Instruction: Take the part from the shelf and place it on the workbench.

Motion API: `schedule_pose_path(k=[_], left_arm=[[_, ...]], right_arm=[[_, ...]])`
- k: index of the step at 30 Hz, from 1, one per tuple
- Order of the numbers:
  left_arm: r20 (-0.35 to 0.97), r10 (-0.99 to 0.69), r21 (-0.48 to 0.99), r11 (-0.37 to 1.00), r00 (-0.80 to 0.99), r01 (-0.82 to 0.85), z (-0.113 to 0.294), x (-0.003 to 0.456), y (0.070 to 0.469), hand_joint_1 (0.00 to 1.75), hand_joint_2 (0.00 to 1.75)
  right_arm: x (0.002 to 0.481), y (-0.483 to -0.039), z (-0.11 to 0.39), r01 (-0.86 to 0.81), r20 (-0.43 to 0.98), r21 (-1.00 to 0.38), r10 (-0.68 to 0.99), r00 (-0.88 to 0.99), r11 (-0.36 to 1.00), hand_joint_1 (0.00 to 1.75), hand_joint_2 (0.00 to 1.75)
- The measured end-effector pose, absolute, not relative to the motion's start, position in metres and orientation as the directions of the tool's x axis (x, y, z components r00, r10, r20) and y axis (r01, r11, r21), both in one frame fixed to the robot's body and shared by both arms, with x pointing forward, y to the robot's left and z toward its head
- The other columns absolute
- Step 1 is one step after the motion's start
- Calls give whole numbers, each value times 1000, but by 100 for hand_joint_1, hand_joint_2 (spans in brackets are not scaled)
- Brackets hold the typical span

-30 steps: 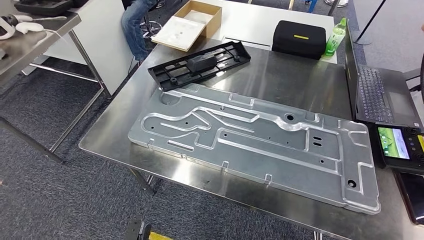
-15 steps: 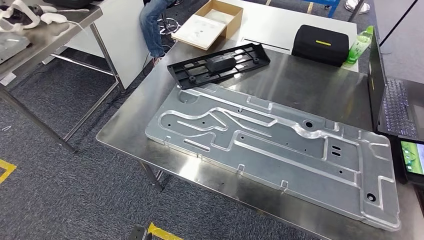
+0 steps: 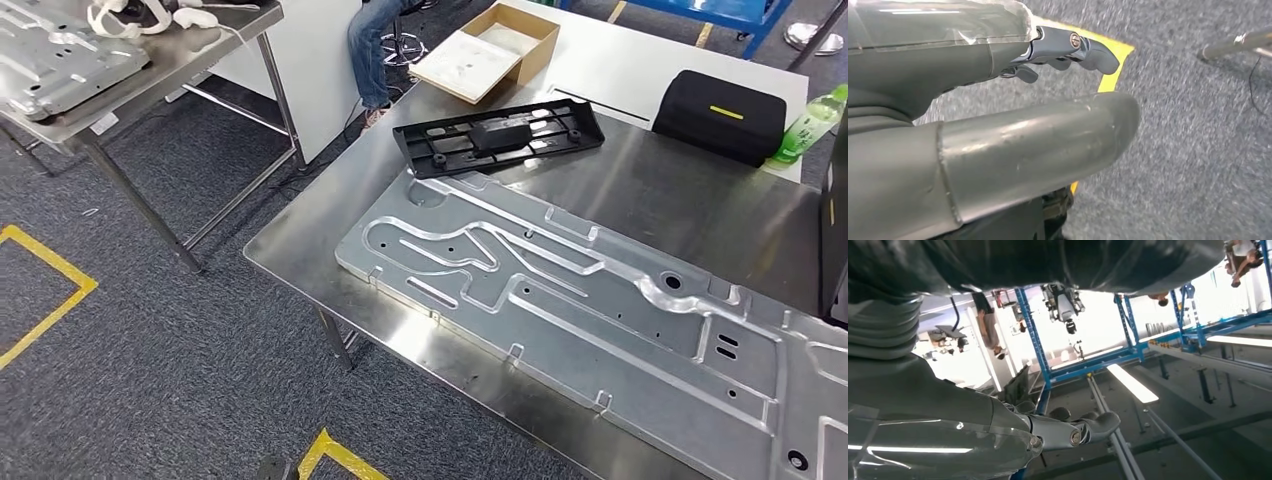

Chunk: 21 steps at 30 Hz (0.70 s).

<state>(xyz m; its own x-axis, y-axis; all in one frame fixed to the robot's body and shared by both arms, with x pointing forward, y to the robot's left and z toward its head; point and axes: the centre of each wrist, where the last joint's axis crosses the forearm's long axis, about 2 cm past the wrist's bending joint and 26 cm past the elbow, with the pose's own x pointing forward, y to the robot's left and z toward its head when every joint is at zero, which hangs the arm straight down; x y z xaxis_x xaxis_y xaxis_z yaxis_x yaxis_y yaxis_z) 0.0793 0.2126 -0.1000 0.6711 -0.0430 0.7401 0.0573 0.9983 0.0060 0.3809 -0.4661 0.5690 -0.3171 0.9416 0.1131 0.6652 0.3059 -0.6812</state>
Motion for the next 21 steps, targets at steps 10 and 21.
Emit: schedule_pose_path(k=[10, 21], left_arm=[[750, -81, 3, 993, 656, 119, -99, 84, 211, 0, 0], [795, -111, 51, 992, 597, 117, -97, 99, 218, 0, 0]], right_arm=[[364, -470, 573, 700, 73, -658, 949, -308, 278, 0, 0], [372, -438, 582, 743, -10, -618, 943, -333, 256, 0, 0]])
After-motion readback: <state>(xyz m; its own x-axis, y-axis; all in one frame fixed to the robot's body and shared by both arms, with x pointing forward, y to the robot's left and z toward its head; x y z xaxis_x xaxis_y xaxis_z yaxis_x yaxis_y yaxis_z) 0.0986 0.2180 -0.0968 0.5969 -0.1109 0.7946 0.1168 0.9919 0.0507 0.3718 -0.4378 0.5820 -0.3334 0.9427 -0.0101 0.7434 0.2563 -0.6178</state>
